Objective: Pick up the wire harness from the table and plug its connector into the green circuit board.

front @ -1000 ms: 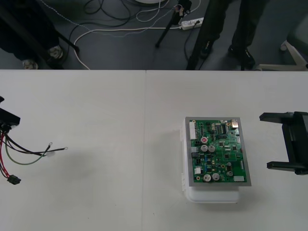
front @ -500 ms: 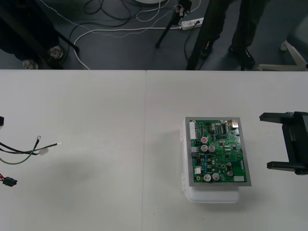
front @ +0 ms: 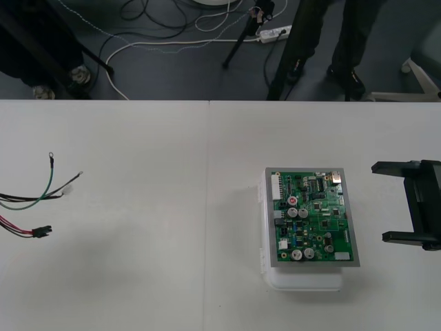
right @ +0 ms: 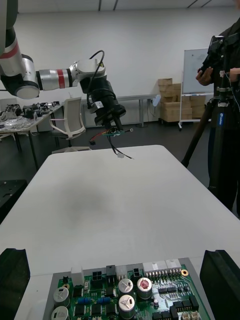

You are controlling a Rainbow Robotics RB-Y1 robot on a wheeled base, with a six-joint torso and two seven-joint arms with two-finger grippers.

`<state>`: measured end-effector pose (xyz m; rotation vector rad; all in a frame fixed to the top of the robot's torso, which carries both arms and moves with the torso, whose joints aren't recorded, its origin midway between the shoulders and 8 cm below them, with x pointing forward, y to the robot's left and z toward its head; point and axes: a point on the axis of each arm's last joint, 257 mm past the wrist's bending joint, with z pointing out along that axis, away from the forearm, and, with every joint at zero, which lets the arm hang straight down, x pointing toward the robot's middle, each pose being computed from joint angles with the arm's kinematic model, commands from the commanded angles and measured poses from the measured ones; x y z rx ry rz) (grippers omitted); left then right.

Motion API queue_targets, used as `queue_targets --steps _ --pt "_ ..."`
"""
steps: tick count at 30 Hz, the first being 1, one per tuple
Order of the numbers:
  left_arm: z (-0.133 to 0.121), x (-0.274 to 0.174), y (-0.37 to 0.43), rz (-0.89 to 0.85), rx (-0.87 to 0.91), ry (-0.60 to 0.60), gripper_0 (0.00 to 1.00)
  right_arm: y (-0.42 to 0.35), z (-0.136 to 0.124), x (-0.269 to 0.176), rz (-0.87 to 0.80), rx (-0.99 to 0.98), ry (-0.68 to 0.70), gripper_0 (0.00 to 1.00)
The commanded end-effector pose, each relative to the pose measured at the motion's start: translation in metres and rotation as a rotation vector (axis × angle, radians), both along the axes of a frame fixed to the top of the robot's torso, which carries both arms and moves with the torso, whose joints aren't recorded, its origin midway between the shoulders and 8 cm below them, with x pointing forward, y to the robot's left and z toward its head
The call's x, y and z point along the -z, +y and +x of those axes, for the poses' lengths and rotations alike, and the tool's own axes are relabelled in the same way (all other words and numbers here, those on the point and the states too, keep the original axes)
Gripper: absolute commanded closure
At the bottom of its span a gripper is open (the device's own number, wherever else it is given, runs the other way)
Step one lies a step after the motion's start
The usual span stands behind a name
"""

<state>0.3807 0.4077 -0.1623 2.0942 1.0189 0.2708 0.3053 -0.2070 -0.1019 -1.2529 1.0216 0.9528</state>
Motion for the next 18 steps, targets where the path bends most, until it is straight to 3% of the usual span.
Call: queue_targets --steps 1,18 --pt "-0.008 -0.001 0.001 -0.101 -0.109 0.062 1.0 -0.004 -0.005 -0.005 -0.027 -0.021 0.036 0.0" --pt "0.0 -0.015 -0.082 -0.367 -0.182 0.161 1.0 -0.003 -0.006 -0.006 -0.023 -0.025 0.032 0.0"
